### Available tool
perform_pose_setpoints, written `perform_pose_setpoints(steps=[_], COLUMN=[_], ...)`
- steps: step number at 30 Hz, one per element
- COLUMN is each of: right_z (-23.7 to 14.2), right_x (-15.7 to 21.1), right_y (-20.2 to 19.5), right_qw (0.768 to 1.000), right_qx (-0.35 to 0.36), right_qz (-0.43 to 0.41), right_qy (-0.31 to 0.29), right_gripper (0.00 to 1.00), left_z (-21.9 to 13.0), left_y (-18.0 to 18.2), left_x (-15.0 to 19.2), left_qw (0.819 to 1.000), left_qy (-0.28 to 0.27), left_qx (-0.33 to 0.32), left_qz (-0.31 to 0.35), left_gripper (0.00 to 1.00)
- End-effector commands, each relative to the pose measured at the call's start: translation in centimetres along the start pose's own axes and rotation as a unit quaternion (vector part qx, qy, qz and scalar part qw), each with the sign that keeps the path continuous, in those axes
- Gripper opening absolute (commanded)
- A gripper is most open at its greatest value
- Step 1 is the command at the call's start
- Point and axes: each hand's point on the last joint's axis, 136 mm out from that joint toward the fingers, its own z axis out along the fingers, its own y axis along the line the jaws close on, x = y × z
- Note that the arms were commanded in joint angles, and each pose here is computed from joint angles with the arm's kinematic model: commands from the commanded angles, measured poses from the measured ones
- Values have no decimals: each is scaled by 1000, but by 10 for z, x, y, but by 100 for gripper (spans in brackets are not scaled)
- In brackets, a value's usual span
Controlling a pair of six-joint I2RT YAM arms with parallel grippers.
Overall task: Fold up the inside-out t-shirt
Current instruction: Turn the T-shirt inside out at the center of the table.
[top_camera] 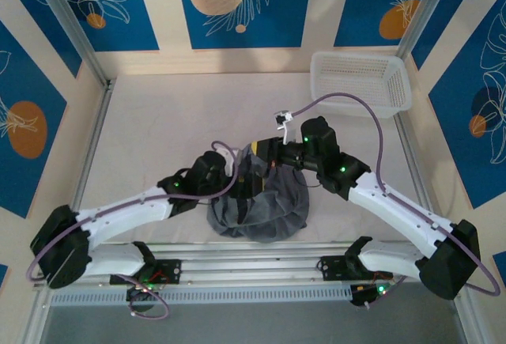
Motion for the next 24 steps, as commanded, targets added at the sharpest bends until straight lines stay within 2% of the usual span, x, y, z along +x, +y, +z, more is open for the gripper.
perform_pose_setpoints(steps=[1,2,3,4,7,9,13,15,17,18,20,22,24], right_z=[3,2,0,-2,-15,-25,-36,-35,-32,-28,-20,-7,10], right_x=[3,5,4,3,1,3,16,26,35,38,41,43,45], right_y=[10,10,9,7,-2,-15,-39,-44,-41,-39,-35,-35,-46], right_qw=[999,999,999,999,1000,998,993,989,984,982,982,983,986], right_qx=[-17,-18,-12,-5,26,54,65,45,9,-10,-42,-65,-52], right_qz=[30,39,43,46,17,-7,-97,-142,-173,-177,-164,-133,-82], right_qy=[18,19,16,10,-2,-6,7,24,47,60,87,113,137], right_gripper=[0,0,0,0,25,36,47,52,61,66,70,71,69], left_z=[1,2,3,4,4,-2,-20,-29,-35,-37,-38,-38,-37], left_y=[-16,-8,1,10,19,10,-9,-11,-10,-11,-11,-6,6], left_x=[-43,-46,-51,-52,-54,-52,-38,-34,-30,-28,-23,-18,-11], left_qw=[998,997,997,997,998,997,991,990,989,989,988,990,993], left_qy=[-66,-72,-78,-76,-50,-29,10,9,7,8,12,19,29], left_qx=[18,6,-7,-15,24,62,97,98,99,102,107,100,76], left_qz=[8,7,5,5,9,33,95,105,107,107,106,98,81], left_gripper=[66,50,16,0,0,0,0,0,0,0,0,0,0])
